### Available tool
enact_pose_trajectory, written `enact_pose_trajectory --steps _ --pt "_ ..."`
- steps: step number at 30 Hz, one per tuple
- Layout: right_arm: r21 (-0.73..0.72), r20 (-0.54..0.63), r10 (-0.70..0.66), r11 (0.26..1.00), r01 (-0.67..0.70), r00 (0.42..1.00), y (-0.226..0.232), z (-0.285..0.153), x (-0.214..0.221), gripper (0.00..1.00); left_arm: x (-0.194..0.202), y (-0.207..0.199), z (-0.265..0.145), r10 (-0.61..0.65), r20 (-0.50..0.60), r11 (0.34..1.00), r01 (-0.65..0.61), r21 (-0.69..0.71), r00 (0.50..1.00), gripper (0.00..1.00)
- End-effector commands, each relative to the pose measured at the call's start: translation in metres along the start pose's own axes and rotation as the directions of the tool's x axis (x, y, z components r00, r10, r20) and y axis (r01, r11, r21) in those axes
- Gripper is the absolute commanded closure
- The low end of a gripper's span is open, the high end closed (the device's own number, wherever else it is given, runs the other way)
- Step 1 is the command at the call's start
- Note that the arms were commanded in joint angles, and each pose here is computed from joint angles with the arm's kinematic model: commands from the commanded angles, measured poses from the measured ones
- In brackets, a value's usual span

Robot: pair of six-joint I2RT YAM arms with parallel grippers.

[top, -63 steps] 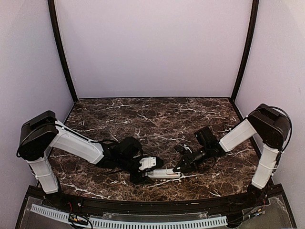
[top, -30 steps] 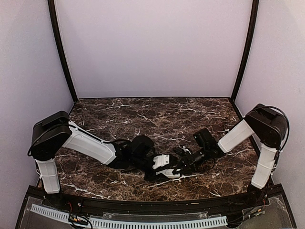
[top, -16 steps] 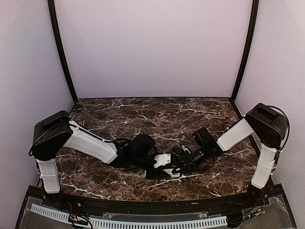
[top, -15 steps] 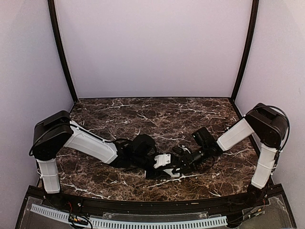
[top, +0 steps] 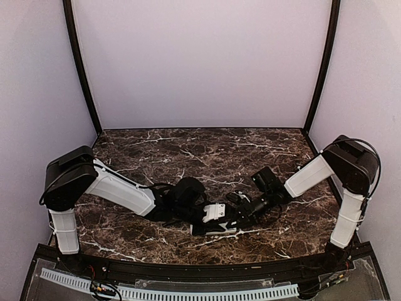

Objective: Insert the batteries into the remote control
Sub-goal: Pass from the right arm to the left

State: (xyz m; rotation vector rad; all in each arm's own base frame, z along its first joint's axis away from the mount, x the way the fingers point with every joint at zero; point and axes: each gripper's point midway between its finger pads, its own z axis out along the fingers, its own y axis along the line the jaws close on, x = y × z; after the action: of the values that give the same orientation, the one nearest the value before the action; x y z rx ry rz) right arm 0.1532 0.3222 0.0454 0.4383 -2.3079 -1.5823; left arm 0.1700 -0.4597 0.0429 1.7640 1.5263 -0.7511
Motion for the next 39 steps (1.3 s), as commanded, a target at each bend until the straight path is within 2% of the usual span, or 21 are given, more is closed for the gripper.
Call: enact_pose_trajectory --steps 1,6,10,13,15,28,33,39 --pt "0.021 0.034 -0.075 0.997 0.074 0.997 0.008 0.001 -0.013 1.0 0.001 -0.007 0.003 0.001 -0.008 1.0 0.0 0.02 1.0 0.81" --pt "0.023 0.04 -0.082 0.996 0.081 0.996 0.011 0.001 -0.015 1.0 0.007 -0.012 0.001 0.002 -0.021 1.0 -0.001 0.026 1.0 0.84" --pt "0.028 0.041 -0.083 0.996 0.082 0.996 0.013 0.0 -0.016 0.99 0.009 -0.012 -0.001 0.0 -0.032 1.0 0.0 0.02 0.999 0.9" --pt "0.038 0.051 -0.093 0.995 0.091 0.994 0.017 -0.003 -0.017 0.91 0.012 -0.013 -0.003 -0.001 -0.042 1.0 0.001 0.017 0.999 0.98" --pt "0.051 0.058 -0.099 0.994 0.096 0.993 0.02 -0.005 -0.018 0.87 0.015 -0.014 -0.004 0.0 -0.052 1.0 0.001 0.016 0.999 1.0" --pt "0.193 0.117 -0.099 0.978 0.075 0.988 0.023 -0.028 -0.009 0.67 0.02 -0.012 -0.009 -0.027 -0.066 1.0 0.026 -0.016 0.997 1.0" --pt "0.248 0.155 -0.087 0.968 0.047 0.984 0.021 -0.037 -0.006 0.66 0.021 -0.01 -0.009 -0.037 -0.069 0.999 0.035 -0.029 0.997 1.0" --pt "0.245 0.22 -0.032 0.969 -0.023 0.975 0.012 -0.036 -0.001 0.66 0.021 -0.008 -0.009 -0.046 -0.069 0.998 0.043 -0.039 0.997 1.0"
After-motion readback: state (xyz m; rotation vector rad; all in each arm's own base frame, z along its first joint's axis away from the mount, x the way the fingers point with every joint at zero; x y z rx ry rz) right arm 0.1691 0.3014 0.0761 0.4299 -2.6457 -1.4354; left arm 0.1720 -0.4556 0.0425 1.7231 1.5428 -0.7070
